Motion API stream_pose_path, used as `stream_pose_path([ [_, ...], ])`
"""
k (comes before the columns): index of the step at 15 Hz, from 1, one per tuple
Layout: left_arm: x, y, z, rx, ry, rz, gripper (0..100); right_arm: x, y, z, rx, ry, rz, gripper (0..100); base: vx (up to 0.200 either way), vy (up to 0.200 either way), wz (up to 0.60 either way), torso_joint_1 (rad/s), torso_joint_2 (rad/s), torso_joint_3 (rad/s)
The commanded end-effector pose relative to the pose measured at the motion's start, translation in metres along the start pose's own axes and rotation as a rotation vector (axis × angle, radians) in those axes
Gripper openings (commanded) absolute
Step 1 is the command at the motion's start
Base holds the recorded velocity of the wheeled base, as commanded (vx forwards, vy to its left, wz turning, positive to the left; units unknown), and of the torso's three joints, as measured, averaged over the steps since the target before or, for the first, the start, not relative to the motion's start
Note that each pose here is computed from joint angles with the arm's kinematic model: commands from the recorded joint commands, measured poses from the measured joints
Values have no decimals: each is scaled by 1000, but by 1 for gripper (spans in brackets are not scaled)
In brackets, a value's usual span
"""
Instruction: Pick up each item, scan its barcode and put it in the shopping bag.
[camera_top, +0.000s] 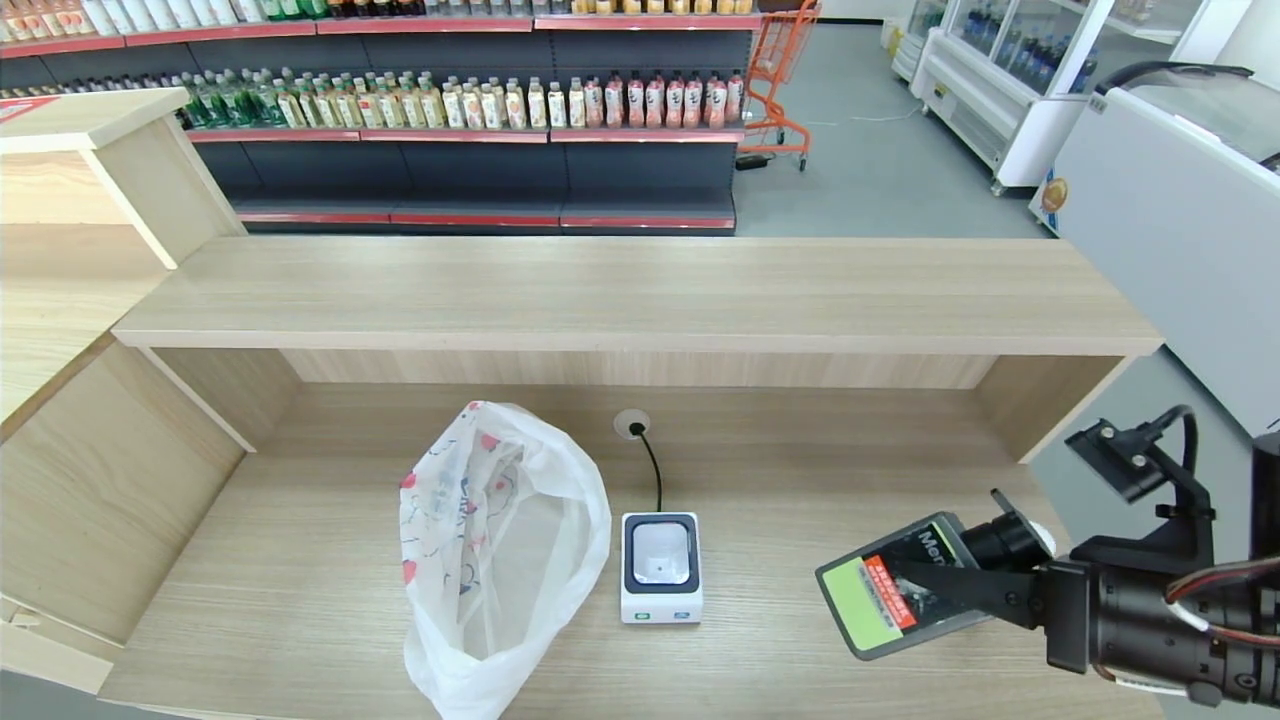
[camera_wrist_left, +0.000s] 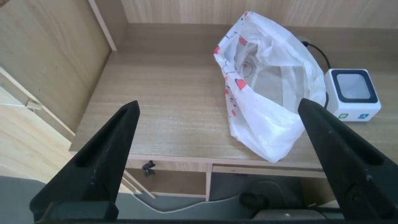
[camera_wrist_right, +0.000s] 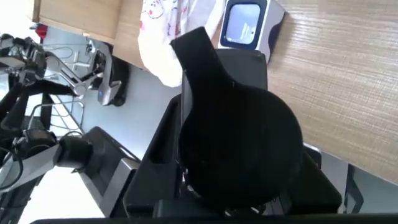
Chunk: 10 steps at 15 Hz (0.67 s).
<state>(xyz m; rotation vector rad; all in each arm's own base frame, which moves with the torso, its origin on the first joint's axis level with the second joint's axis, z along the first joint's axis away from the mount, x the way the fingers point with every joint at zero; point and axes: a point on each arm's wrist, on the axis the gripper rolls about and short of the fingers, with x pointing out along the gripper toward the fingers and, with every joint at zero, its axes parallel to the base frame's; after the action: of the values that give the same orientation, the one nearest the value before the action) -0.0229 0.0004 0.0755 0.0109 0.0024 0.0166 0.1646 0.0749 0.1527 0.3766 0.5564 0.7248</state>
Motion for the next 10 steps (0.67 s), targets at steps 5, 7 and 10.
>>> stream_pose_path([
  [5,0,0,0,-2,-1,0,100,13,-7,-2,18,38,-14,0,0,0,0,0,0,0],
  [7,0,0,0,-3,1,0,100,16,-9,-1,21,44,-20,0,0,200,0,0,5,-2],
  [10,0,0,0,-3,-1,0,100,32,-18,0,33,57,-115,0,0,200,0,2,6,4],
])
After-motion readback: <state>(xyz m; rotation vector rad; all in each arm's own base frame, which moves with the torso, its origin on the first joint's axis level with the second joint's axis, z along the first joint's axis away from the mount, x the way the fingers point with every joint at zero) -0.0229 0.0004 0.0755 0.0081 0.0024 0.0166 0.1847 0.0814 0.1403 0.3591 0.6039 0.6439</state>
